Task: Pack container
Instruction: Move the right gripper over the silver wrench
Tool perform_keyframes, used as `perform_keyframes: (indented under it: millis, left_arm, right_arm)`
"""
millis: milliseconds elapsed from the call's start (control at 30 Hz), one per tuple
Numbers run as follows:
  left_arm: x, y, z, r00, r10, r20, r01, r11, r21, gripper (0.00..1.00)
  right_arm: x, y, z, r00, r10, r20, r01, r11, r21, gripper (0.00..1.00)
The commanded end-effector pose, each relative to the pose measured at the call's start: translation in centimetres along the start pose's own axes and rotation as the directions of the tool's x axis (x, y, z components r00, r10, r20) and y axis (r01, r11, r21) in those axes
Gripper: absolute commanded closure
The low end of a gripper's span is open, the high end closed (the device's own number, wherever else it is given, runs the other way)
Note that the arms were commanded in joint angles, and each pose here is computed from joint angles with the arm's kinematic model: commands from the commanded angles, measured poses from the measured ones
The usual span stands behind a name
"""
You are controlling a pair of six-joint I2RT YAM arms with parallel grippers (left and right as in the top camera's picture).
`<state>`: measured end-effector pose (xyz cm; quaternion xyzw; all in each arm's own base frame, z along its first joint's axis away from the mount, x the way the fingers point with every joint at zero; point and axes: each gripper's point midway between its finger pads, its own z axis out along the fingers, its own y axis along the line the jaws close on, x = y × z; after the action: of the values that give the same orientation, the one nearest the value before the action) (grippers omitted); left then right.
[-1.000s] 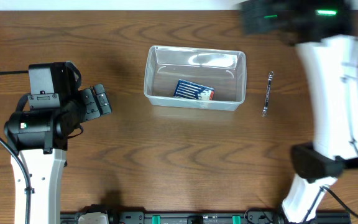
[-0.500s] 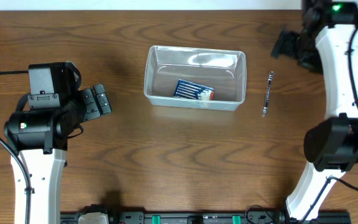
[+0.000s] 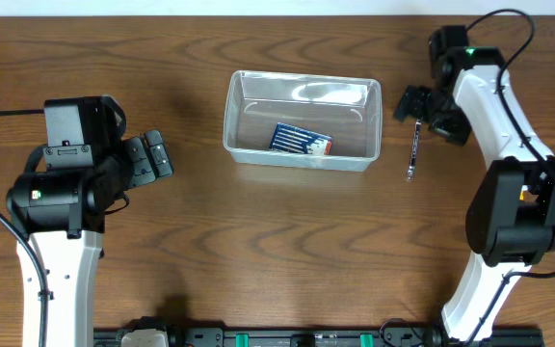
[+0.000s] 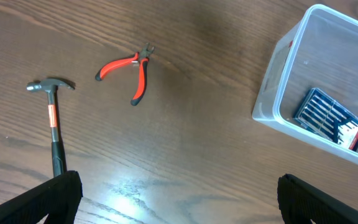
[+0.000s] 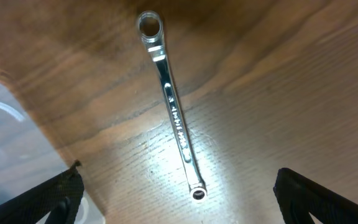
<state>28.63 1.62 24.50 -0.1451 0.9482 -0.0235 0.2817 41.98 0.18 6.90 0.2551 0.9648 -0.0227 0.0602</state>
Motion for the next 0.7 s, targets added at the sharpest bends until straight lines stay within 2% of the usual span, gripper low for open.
perform_keyframes:
  millis: [0,400,667]
  left_arm:
    - [-0.5,0.2,-0.8,1.0,0.003,0.028,-0.002,1.0,-0.007,0.02]
    - [-0.4,0.2,-0.8,1.0,0.003,0.024,-0.002,1.0,-0.008,0.02]
    - [-0.4,0.2,-0.8,1.0,0.003,0.024,-0.002,1.0,-0.008,0.01]
  right_arm:
    - [0.9,0.2,1.0,1.0,0.013,-0.008,-0.013,1.0,0.002,0.01]
    - [2.7,-0.6,4.7,1.0,0.018,-0.024,-0.017,1.0,0.014,0.01]
    - [2.9,-1.0,5.2,1.0,0.019,-0.022,-0.018,0.999,0.031,0.01]
